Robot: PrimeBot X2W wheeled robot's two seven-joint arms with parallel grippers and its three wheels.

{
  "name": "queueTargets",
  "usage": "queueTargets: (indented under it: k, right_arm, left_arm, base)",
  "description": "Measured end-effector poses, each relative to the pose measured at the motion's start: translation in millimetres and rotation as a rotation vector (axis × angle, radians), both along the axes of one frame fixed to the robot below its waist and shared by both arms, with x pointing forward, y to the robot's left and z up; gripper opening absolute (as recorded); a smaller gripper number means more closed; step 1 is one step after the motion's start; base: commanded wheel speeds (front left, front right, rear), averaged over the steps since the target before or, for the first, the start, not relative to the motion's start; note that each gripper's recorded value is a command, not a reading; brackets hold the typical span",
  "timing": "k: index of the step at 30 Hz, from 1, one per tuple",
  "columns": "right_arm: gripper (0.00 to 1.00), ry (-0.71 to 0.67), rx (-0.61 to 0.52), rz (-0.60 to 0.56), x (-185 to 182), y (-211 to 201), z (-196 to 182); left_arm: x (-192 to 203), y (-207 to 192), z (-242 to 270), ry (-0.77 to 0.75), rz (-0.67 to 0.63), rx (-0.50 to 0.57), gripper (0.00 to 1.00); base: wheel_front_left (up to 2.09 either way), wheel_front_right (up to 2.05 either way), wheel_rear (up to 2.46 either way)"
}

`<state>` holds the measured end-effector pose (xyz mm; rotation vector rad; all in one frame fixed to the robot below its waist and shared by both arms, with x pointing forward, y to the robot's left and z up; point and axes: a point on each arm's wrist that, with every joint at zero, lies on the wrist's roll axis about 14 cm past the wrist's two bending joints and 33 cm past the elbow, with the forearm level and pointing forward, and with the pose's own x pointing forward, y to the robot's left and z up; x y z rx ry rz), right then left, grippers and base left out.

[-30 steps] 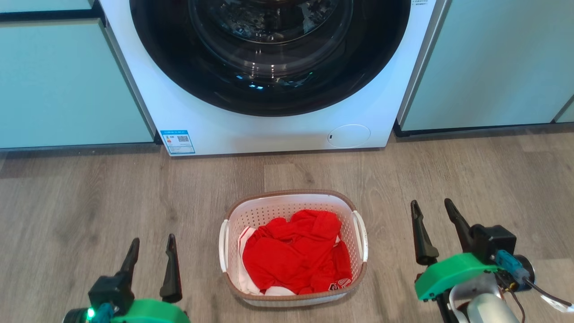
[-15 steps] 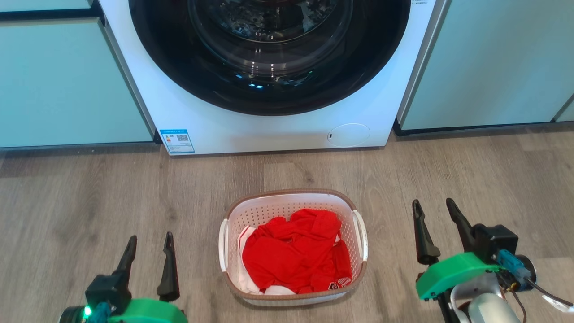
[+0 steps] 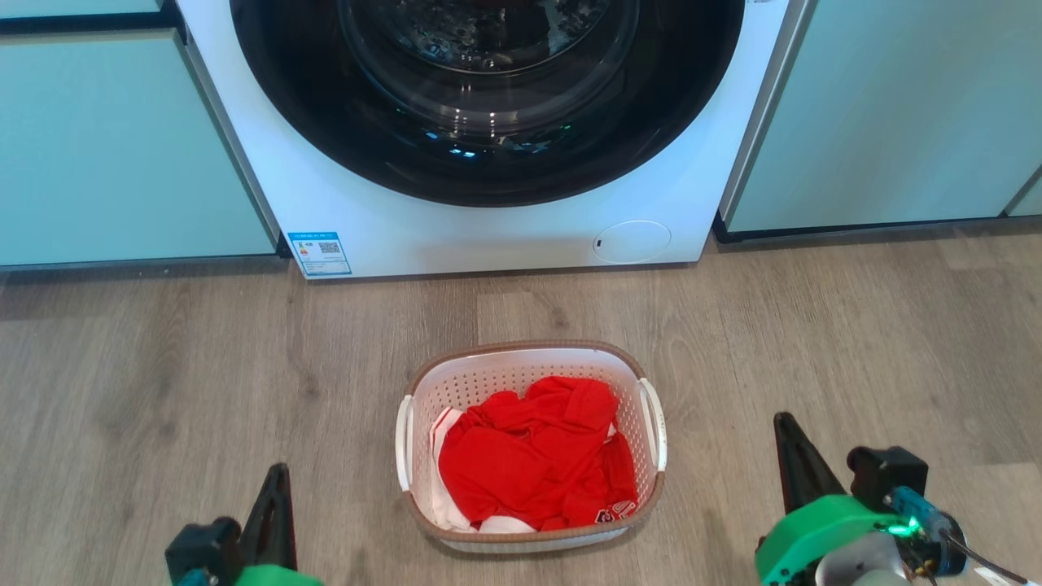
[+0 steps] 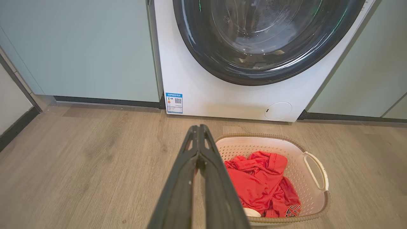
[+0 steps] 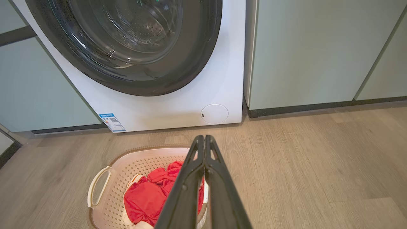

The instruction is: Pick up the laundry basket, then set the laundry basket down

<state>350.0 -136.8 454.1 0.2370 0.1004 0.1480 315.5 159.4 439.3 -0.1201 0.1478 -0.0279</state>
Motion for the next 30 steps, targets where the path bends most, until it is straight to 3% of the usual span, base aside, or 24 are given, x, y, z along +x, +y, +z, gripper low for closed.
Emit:
queueTargets:
  k: [30]
  right_arm:
    - [0.0, 0.079, 0.304, -0.113, 2, -17, -4]
  left_arm:
    - [6, 8, -8, 0.074, 0.096, -0.326, 0.0]
  base:
    - [0.0, 0.0, 0.0]
